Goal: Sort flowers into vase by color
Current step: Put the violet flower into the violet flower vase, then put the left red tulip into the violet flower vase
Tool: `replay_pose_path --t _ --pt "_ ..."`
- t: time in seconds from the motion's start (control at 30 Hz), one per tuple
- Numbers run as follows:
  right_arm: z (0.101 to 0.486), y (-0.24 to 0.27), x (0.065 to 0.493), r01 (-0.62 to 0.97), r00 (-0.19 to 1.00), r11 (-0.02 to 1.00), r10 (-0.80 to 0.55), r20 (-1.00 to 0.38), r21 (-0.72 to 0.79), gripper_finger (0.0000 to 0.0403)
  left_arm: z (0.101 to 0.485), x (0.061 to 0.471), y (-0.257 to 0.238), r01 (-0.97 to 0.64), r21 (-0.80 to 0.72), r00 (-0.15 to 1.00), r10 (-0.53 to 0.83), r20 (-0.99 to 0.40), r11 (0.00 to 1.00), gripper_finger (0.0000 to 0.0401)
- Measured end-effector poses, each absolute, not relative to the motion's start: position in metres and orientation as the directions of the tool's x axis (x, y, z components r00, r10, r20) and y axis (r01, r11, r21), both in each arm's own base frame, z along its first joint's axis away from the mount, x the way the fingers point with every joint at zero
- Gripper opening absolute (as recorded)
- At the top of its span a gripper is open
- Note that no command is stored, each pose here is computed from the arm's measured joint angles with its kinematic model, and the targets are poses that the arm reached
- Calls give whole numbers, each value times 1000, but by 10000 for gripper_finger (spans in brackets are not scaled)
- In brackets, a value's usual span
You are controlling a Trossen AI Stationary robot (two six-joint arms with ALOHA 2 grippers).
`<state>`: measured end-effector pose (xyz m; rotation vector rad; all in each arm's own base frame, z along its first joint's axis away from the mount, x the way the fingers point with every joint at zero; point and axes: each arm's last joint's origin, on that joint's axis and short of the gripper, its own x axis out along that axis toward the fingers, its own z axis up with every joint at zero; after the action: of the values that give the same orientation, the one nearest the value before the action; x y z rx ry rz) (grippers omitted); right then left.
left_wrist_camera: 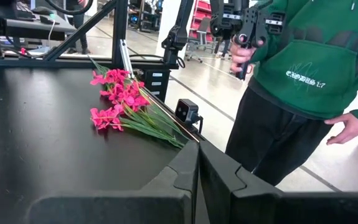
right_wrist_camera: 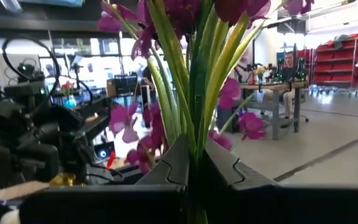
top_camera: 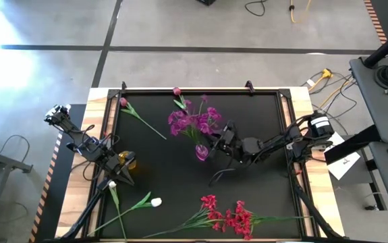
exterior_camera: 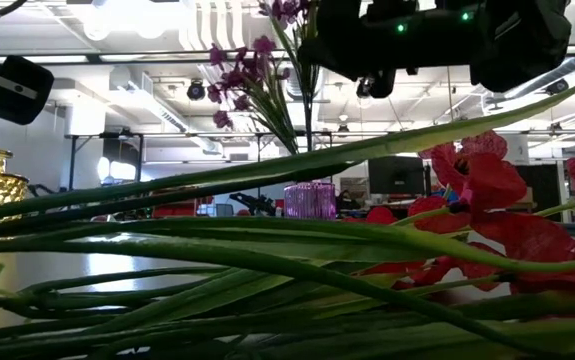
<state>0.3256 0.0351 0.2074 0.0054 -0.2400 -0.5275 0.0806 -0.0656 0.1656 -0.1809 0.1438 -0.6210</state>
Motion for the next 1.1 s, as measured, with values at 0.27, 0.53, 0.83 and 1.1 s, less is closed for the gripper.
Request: replay_pose_path --t 0.27,0.53,0.83,1.1 --pt "204 35 324 484 866 868 -494 81 116 80 166 81 -66 564 -211 804 -589 -79 798 0" --pt "225 40 300 444 896 873 -430 -113 203 181 166 81 -66 564 -211 804 -589 -79 798 0" --pt "253 48 242 377 894 896 -284 -348 237 212 166 81 -66 564 -211 804 -589 -80 798 0" --pt "272 73 204 228 928 943 -135 -348 243 210 166 81 -66 567 -184 805 -587 -80 803 0"
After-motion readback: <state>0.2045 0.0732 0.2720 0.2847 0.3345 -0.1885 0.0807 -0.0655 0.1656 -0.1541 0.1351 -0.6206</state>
